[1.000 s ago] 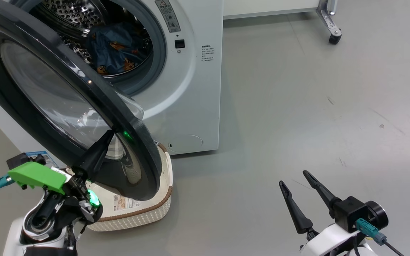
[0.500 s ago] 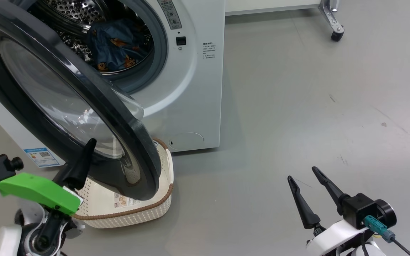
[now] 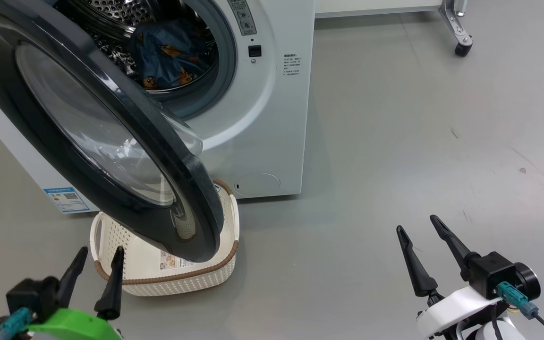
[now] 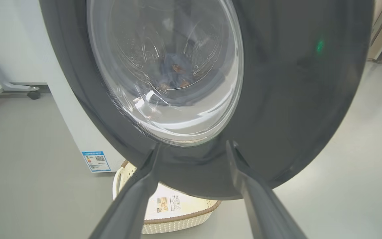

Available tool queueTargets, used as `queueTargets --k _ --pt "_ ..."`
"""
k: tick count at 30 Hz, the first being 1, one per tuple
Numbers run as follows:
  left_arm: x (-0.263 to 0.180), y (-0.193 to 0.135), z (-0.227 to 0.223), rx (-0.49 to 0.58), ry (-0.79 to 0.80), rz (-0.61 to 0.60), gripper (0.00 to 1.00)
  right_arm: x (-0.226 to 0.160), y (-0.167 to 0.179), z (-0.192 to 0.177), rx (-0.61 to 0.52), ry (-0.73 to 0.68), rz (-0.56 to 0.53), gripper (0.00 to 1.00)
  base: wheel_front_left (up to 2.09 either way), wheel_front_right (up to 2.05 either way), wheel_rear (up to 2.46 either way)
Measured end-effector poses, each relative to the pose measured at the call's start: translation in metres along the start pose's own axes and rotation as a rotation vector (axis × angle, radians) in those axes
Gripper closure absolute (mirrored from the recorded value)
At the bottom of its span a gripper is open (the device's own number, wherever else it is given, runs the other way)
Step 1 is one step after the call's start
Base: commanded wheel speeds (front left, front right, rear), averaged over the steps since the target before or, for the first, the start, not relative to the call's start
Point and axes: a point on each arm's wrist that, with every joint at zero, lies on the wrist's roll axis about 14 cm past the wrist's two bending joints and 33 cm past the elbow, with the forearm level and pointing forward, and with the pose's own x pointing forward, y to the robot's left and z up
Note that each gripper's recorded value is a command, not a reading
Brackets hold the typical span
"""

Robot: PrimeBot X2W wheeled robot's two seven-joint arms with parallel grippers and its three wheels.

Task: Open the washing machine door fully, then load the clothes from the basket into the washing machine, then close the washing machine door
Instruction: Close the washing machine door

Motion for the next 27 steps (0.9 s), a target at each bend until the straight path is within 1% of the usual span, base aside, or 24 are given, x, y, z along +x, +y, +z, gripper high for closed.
queueTargets --k 2,6,14,15,16,17,20,27 --pt "-0.008 0.008 -0.008 0.043 -0.001 0.037 0.00 0.001 0.002 0.000 0.003 -0.002 0.003 0.00 0.00 0.00 0.00" --pt "-0.015 0.014 -0.013 0.070 -0.033 0.086 0.00 0.002 0.002 0.001 0.005 -0.005 0.002 0.00 0.00 0.00 0.00" --pt "-0.024 0.021 -0.031 0.043 -0.010 0.172 0.00 0.005 0.002 0.001 -0.002 -0.004 0.006 0.00 0.00 0.00 0.00" --pt "-0.024 0.021 -0.031 0.041 -0.009 0.176 0.00 0.005 0.003 0.001 -0.002 -0.004 0.009 0.21 0.00 0.00 0.00" --pt "-0.025 0.022 -0.032 0.041 -0.008 0.180 0.00 0.006 0.003 0.000 -0.003 -0.002 0.011 0.80 0.00 0.00 0.00" --pt "-0.025 0.022 -0.033 0.039 -0.006 0.188 0.00 0.006 0.004 0.000 -0.003 0.000 0.012 1.00 0.00 0.00 0.00" --pt "-0.026 0.022 -0.035 0.026 -0.006 0.200 0.00 0.006 0.004 0.000 -0.002 -0.001 0.013 1.00 0.00 0.00 0.00" --pt "-0.028 0.029 -0.032 0.035 -0.017 0.231 0.00 0.007 0.006 0.000 0.003 -0.002 0.015 1.00 0.00 0.00 0.00"
